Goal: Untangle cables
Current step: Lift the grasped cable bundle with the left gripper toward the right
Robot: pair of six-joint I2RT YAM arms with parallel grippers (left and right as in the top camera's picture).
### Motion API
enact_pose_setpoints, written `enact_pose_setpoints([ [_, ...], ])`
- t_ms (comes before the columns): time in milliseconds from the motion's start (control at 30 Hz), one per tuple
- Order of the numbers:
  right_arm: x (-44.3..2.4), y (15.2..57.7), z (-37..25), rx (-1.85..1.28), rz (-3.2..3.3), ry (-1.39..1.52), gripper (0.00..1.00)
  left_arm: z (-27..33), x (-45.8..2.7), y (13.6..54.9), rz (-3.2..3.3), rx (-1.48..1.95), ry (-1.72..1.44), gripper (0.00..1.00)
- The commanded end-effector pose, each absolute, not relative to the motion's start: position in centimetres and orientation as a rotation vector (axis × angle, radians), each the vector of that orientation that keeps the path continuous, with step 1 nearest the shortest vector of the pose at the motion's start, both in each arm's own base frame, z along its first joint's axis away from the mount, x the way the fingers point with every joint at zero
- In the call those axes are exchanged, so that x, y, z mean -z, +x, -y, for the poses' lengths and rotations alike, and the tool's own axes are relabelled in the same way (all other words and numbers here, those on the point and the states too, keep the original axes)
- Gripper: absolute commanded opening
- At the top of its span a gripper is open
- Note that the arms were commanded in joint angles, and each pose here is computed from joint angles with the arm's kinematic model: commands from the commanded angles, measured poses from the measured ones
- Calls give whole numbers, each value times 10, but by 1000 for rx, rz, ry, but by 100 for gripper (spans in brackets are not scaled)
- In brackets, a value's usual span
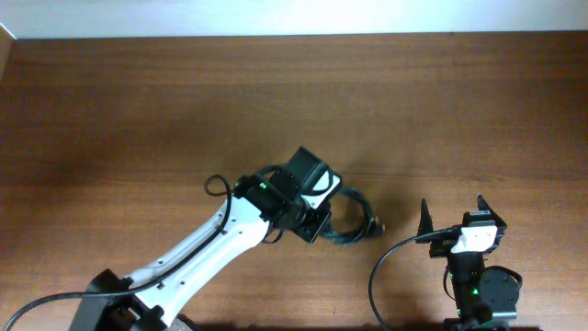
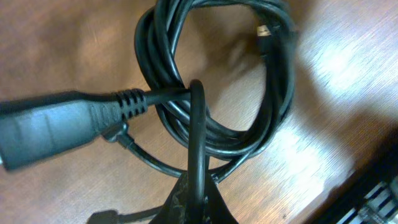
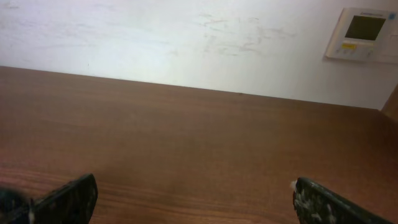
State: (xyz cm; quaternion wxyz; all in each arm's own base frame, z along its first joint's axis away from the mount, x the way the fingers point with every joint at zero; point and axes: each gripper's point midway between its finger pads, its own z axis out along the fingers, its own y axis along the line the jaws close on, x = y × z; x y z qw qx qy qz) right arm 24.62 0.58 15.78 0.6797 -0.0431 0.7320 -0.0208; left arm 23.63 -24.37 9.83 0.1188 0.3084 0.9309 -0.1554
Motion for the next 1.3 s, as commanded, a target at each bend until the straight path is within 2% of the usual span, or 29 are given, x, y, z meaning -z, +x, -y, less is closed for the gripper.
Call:
enact_pose_setpoints([
  [0,-155,246,-2,69,-1648,-87,99,256,-141,247,-2625,509,880,0],
  [233,-161,246,2,89,-1626,-68,99,262,-188,237,-2458,624,956,0],
  [400,-207,244,-10,27,-1438,-109,99,288,-219,236,-2299,808,984,0],
  [500,-237,236,-19,-157,-1410,-23,99,299,-233,241,-2232,877,965,0],
  [600,-253,221,-38,-242,-1475,-111,99,303,-239,243,-2197,892,967,0],
  [800,-297,162,-41,-270,-1624,-111,99,313,-256,250,-2095,927,967,0],
  [933,-322,130,-76,-437,-1577,-285,99,338,-296,222,-1872,1212,1107,0],
  [1067,-321,112,-105,-598,-1559,-443,99,341,-313,178,-1670,1440,1330,0],
  [1100,-319,110,-108,-616,-1565,-455,98,340,-313,177,-1665,1446,1339,0],
  [1133,-314,110,-108,-623,-1588,-448,92,339,-310,175,-1654,1430,1362,0],
  [1267,-310,111,-106,-615,-1606,-433,97,318,-287,183,-1681,1337,1428,0],
])
